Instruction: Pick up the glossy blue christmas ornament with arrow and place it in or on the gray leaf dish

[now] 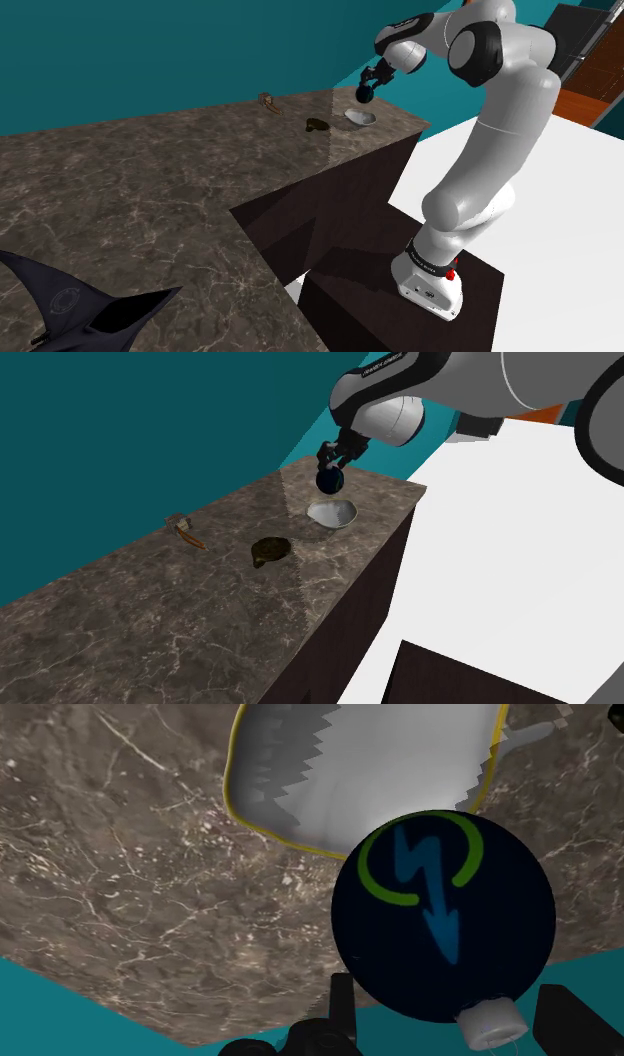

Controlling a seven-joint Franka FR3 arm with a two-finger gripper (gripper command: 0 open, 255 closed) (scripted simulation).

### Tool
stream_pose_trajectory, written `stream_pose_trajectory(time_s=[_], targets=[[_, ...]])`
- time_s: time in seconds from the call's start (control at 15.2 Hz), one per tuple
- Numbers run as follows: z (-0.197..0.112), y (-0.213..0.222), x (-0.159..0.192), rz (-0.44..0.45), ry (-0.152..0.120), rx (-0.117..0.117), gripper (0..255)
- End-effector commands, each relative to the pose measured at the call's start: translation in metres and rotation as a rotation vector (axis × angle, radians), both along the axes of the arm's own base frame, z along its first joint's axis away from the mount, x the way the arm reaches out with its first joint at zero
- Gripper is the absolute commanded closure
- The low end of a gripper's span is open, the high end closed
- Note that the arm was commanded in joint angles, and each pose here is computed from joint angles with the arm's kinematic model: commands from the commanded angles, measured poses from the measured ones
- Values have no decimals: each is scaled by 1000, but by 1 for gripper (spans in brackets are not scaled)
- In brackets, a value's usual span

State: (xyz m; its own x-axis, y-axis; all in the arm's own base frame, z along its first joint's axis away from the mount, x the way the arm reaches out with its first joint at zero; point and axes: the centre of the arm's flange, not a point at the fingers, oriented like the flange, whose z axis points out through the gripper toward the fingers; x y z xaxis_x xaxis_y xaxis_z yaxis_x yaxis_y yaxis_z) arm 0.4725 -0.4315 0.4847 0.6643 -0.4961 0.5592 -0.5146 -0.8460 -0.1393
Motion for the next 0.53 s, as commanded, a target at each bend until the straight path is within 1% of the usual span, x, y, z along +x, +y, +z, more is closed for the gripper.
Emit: stream_pose_trajectory(time_s=[0.0,0.46], targets=[[-10,0,-1,0,-1,-1,255],[-47,0,-1,0,-1,-1,255]])
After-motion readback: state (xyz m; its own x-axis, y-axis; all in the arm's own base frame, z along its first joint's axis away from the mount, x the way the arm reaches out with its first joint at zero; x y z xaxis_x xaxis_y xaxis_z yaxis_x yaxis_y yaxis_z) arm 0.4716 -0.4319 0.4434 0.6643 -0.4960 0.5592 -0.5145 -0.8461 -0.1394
